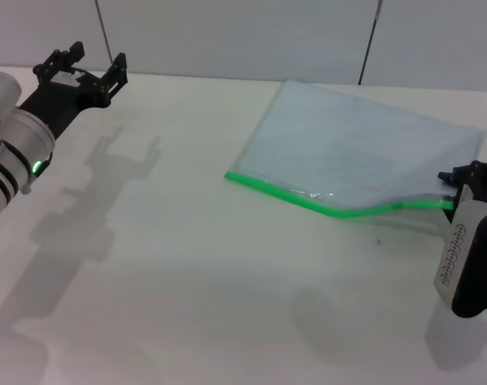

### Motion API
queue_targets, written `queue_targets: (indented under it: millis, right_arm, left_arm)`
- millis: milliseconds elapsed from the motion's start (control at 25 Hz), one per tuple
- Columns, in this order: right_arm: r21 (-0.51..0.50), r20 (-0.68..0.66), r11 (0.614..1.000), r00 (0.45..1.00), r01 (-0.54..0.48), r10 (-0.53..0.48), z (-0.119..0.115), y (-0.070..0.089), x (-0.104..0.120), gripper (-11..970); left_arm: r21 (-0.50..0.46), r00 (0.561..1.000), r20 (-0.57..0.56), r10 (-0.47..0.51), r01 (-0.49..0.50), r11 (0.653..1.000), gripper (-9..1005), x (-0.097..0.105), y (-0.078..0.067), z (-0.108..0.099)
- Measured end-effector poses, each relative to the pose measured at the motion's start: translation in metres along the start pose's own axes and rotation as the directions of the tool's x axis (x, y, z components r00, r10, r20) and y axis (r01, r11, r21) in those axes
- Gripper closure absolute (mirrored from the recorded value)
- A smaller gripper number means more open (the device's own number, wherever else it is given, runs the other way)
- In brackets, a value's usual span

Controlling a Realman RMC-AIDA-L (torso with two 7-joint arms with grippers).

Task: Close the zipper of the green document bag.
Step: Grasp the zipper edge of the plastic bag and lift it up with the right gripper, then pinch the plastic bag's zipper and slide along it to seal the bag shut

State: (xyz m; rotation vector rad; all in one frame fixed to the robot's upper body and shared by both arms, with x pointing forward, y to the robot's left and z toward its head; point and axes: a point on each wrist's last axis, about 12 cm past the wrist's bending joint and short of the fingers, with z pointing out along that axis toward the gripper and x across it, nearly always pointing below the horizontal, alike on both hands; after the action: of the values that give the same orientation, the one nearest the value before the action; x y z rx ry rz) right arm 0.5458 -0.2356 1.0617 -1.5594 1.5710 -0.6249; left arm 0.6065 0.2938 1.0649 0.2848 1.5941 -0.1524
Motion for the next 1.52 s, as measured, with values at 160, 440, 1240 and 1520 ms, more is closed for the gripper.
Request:
queue_targets:
  millis: [160, 440, 1240, 1520]
  right_arm:
    - [0.025, 0.014, 0.999, 0.999, -0.034, 0.034, -0.003, -0.004, -0.003, 742]
    - [0.107, 0.046, 0.991, 0.996, -0.081, 0.076, -0.029, -0.017, -0.009, 860]
    - [0.09, 0.113, 0.983, 0.982, -0.163, 0.153, -0.047, -0.033, -0.031, 903]
    - [0.077, 0.128, 0.982, 0.978, -0.174, 0.163, -0.047, -0.036, -0.035, 905]
  left_arm:
    - [0.009, 1.0, -0.002, 0.006, -0.006, 1.0, 296, 0.0, -0.001, 0.0]
    - [0.083, 1.0, 0.0, 0.02, -0.02, 0.996, 301, -0.003, -0.011, 0.003]
    - [0.743, 0.906, 0.091, 0.413, -0.338, 0.577, 384, -0.075, -0.132, 0.033]
    - [0.763, 0.885, 0.164, 0.435, -0.393, 0.512, 385, -0.093, -0.153, 0.041]
